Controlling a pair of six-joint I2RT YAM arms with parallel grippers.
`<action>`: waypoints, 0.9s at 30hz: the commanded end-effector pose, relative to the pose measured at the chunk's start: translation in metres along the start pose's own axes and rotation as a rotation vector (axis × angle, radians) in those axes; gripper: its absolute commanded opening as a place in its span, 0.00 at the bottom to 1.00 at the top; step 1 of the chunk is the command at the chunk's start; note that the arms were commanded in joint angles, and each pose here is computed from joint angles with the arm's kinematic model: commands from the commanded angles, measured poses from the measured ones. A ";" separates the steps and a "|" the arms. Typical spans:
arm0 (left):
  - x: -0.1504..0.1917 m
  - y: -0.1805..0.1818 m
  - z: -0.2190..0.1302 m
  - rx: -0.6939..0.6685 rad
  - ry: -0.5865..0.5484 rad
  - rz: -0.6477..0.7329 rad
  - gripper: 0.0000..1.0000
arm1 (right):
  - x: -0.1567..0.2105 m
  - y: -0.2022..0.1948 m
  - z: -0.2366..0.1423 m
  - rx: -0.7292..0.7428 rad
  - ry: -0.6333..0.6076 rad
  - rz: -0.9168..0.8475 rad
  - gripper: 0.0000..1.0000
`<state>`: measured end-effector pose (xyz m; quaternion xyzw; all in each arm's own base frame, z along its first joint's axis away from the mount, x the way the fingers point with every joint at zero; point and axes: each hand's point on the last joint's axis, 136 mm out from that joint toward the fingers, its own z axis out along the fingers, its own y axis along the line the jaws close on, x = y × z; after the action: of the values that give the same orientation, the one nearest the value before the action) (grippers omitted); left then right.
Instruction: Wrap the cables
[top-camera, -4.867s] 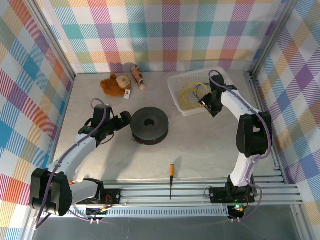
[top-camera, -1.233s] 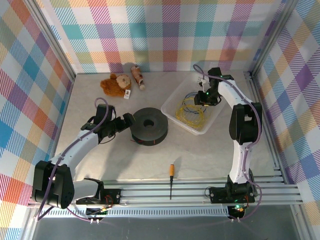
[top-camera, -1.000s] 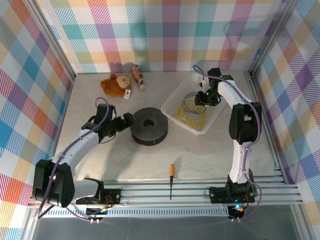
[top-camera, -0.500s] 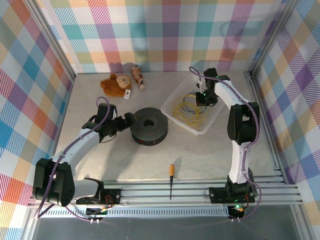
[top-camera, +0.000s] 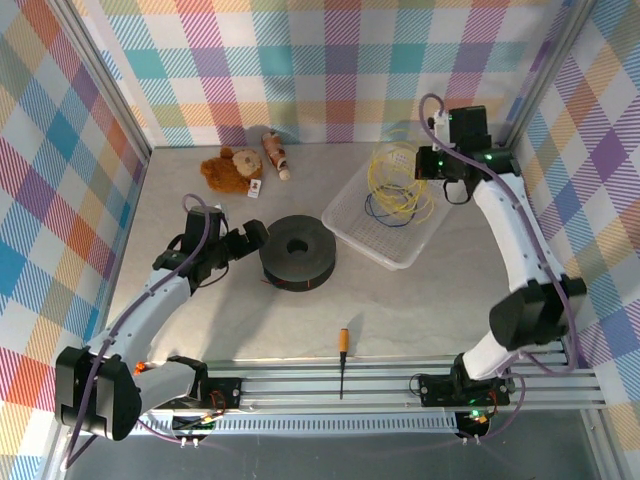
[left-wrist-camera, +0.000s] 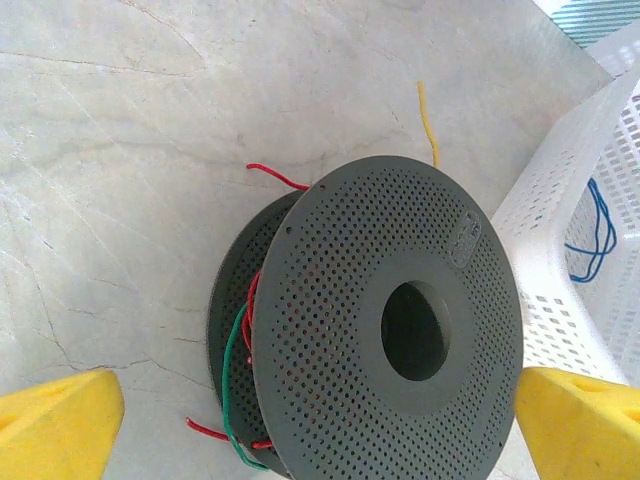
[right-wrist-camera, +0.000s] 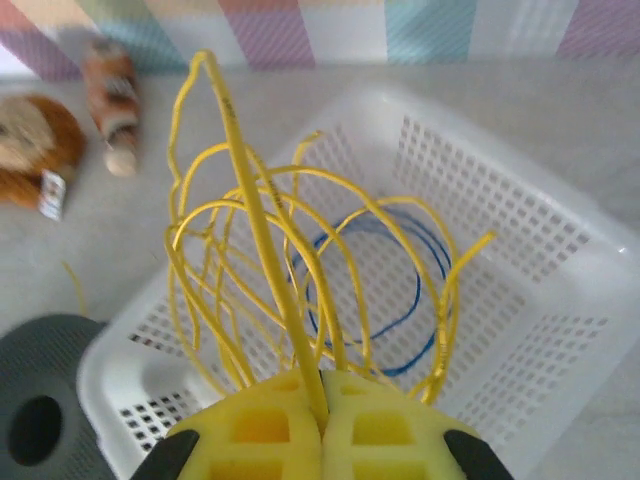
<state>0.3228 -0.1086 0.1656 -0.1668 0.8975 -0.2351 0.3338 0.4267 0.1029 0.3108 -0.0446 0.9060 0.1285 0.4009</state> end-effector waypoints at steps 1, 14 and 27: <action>-0.001 -0.005 -0.007 0.000 -0.008 0.029 1.00 | 0.004 0.001 -0.003 -0.013 -0.040 0.071 0.00; -0.015 -0.106 -0.021 0.251 -0.006 0.144 0.73 | 0.028 -0.005 0.015 -0.110 0.043 0.195 0.00; -0.052 -0.232 0.044 0.602 0.043 0.104 0.58 | -0.013 -0.013 -0.057 -0.333 -0.178 0.423 0.00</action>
<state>0.4154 -0.2675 0.2671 -0.0294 0.8331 -0.4196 0.3591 0.3992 0.0749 0.3254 0.0749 0.8592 0.2863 0.4174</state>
